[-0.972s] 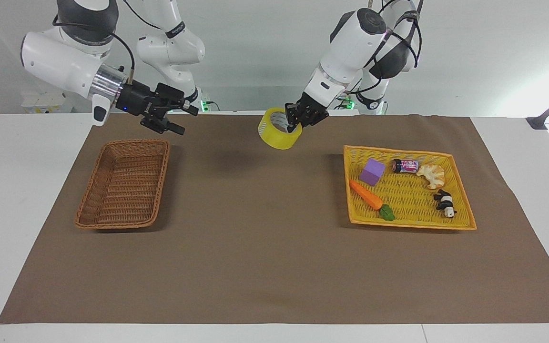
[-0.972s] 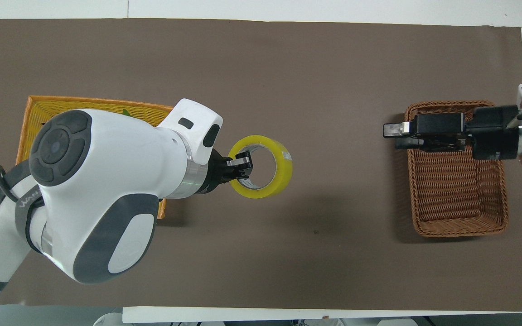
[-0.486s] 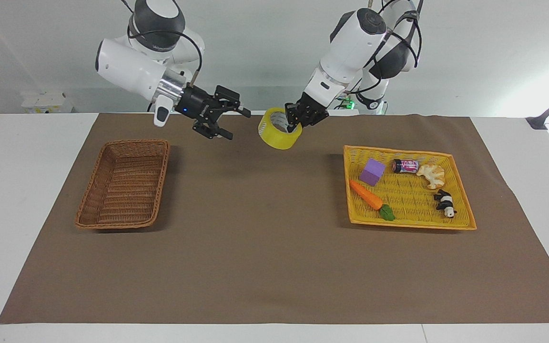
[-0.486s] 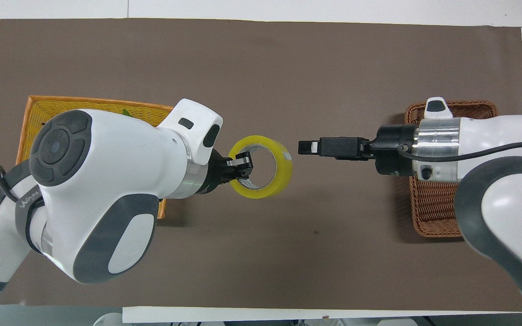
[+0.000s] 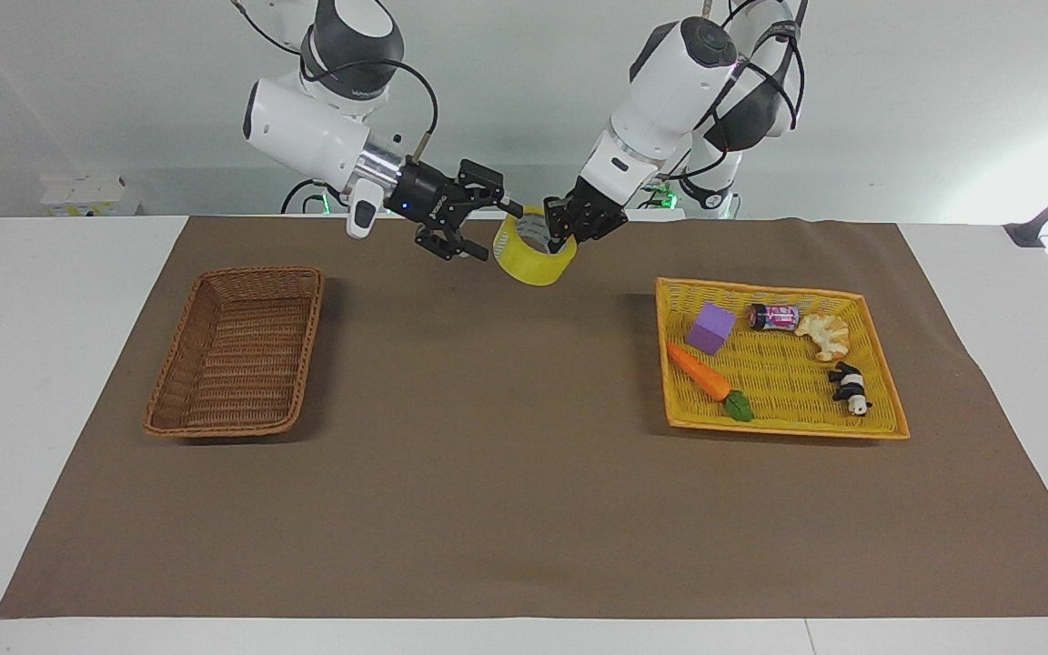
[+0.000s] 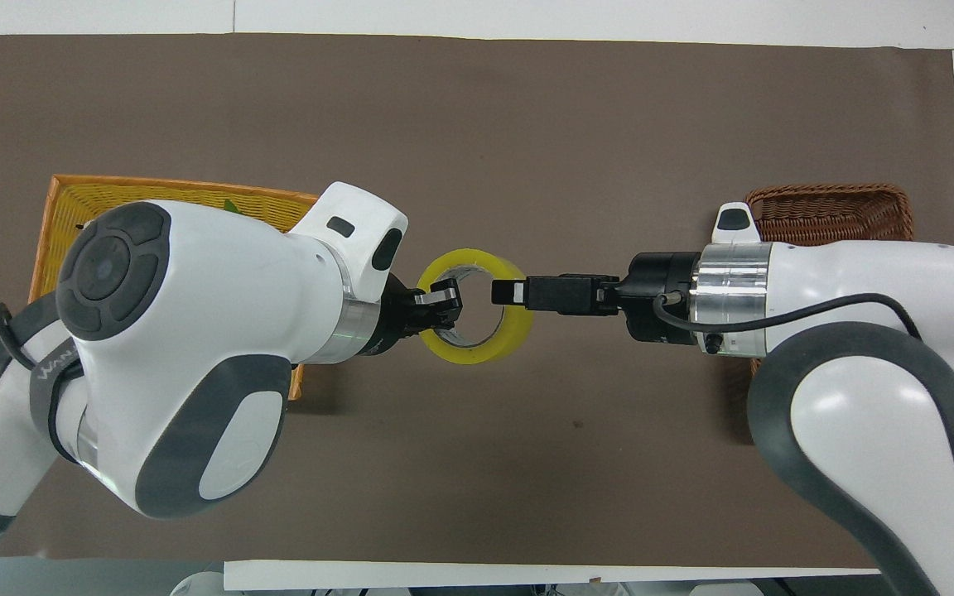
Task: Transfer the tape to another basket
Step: 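Reach the right gripper into the tape roll and close on it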
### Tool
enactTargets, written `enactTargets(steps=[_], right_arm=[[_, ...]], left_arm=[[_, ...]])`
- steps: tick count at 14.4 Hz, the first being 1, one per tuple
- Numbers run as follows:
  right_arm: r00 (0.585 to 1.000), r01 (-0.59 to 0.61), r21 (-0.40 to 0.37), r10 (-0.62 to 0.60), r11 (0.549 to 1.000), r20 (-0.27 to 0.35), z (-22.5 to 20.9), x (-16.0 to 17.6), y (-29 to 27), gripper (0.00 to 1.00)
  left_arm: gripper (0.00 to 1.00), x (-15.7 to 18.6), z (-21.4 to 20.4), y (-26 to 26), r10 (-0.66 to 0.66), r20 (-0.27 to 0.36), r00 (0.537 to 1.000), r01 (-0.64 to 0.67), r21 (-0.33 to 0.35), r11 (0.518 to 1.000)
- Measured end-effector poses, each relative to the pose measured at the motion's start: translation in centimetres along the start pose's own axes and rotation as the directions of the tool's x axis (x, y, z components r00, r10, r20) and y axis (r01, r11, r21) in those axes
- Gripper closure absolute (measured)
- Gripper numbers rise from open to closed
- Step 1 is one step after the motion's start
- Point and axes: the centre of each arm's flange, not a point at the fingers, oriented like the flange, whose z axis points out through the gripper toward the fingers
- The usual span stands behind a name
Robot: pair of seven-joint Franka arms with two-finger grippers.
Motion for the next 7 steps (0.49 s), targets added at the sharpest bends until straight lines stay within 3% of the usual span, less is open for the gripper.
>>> enactTargets(steps=[7], right_arm=[[1.0,-0.024,-0.01,0.024,1.0,0.011,0.7,-0.6,1.3,0.04]], left_arm=[[0.78,0.0,0.0,0.0,0.0,0.0,1.0,0.0,0.0,1.0]])
